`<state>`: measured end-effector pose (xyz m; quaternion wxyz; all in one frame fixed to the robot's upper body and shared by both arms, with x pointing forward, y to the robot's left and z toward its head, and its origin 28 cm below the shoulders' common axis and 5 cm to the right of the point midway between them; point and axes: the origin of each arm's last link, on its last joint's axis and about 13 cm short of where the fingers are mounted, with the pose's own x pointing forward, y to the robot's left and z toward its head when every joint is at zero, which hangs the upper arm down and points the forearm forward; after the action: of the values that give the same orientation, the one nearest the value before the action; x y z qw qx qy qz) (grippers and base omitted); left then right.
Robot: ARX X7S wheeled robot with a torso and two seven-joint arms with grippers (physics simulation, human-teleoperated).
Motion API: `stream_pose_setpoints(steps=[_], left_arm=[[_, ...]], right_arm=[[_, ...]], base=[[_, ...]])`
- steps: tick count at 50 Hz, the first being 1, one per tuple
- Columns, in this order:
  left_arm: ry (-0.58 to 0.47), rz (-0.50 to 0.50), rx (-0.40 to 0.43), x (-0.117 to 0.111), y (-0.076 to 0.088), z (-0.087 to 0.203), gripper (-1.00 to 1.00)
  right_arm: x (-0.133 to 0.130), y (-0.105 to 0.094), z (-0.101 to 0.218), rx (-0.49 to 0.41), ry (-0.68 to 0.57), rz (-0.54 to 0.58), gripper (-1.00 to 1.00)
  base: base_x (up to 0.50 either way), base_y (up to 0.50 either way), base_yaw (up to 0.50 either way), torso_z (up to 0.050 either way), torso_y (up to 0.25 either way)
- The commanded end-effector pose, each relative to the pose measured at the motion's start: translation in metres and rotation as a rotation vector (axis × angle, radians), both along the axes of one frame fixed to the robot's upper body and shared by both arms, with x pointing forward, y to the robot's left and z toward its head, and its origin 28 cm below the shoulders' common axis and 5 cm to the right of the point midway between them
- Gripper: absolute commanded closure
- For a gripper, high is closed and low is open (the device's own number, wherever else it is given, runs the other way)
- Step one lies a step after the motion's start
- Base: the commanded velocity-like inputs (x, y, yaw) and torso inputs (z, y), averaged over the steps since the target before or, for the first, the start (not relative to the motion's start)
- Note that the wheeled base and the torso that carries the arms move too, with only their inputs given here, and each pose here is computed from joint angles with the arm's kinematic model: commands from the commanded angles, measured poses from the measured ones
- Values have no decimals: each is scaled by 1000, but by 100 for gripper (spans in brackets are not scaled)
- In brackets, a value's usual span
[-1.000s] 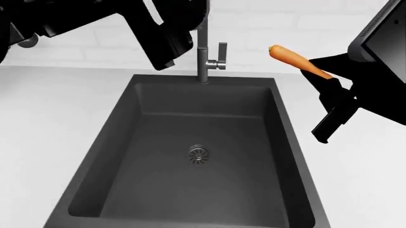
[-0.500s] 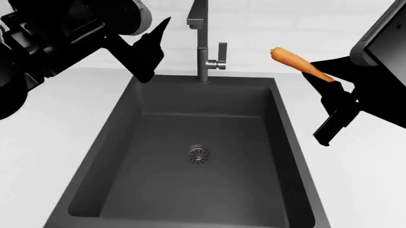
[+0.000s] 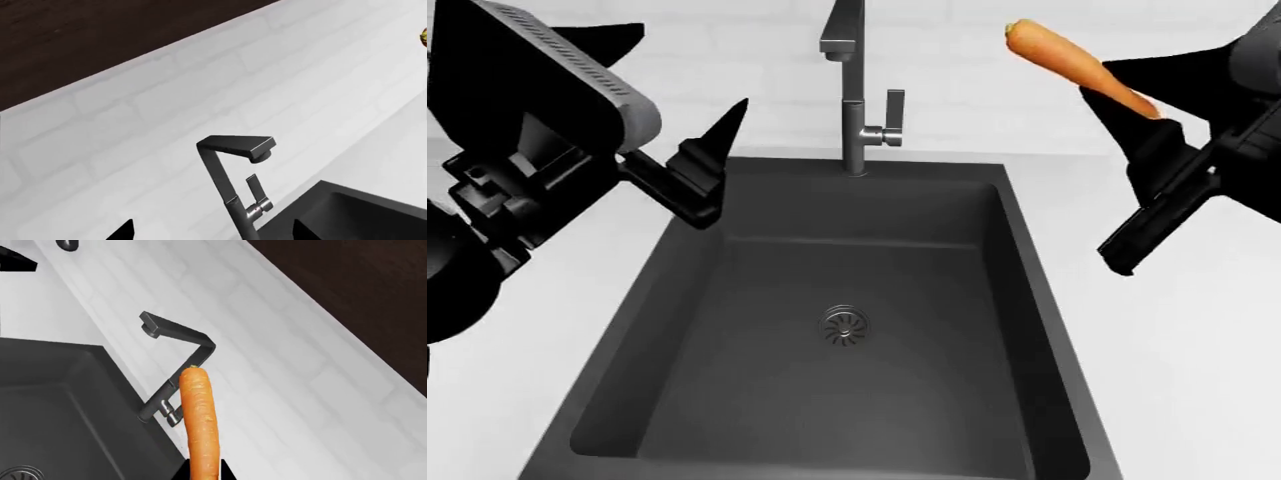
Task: Pick the celery, carrot from the counter and place them in the cabinet. Then close the cabinet.
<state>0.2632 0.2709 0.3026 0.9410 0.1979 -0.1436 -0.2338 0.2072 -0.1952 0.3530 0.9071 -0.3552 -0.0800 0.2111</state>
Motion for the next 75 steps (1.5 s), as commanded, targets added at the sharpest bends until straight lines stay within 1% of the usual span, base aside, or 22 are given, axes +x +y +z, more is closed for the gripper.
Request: stream_pose_setpoints(steps=[1, 3, 5, 17, 23, 27, 30, 36, 40, 44, 52, 69, 71, 75], left_arm=[[26, -4, -34, 3, 8, -19, -100], [27, -4, -35, 3, 8, -19, -100], [31, -7, -39, 3, 7, -20, -100], [33, -8, -41, 3, 7, -21, -100], [27, -10, -35, 1, 6, -20, -100], [28, -10, -34, 1, 6, -20, -100], [28, -8, -35, 1, 7, -21, -100], [25, 3, -42, 1, 8, -20, -100], [25, 4, -44, 2, 8, -21, -100], [27, 2, -43, 2, 7, -22, -100], [31, 4, -44, 3, 7, -24, -100], [37, -1, -40, 5, 6, -25, -100], [37, 0, -40, 5, 6, -25, -100], [37, 2, -40, 5, 6, -25, -100]], right_arm=[[-9, 6, 22, 69, -170, -14, 100], [-10, 7, 26, 88, -182, -15, 100], [-9, 8, 27, 108, -160, -14, 100], [-9, 8, 27, 114, -146, -15, 100], [-16, 11, 51, 149, -232, 40, 100], [-17, 11, 59, 168, -245, 62, 100], [-17, 10, 59, 170, -243, 87, 100], [-18, 11, 53, 134, -222, 174, 100], [-19, 11, 56, 136, -246, 188, 100], [-21, 10, 66, 152, -292, 181, 100], [-21, 7, 89, 177, -368, 113, 100], [-15, 8, 133, 202, -429, 31, 100], [-14, 7, 138, 213, -441, 17, 100], [-14, 6, 147, 263, -482, 5, 100]], base=[[0, 0, 0, 0, 0], [0, 0, 0, 0, 0], [0, 0, 0, 0, 0], [0, 0, 0, 0, 0], [0, 0, 0, 0, 0], [0, 0, 0, 0, 0], [0, 0, 0, 0, 0], [0, 0, 0, 0, 0], [0, 0, 0, 0, 0], [0, 0, 0, 0, 0], [0, 0, 0, 0, 0], [0, 0, 0, 0, 0], [0, 0, 0, 0, 0], [0, 0, 0, 0, 0]])
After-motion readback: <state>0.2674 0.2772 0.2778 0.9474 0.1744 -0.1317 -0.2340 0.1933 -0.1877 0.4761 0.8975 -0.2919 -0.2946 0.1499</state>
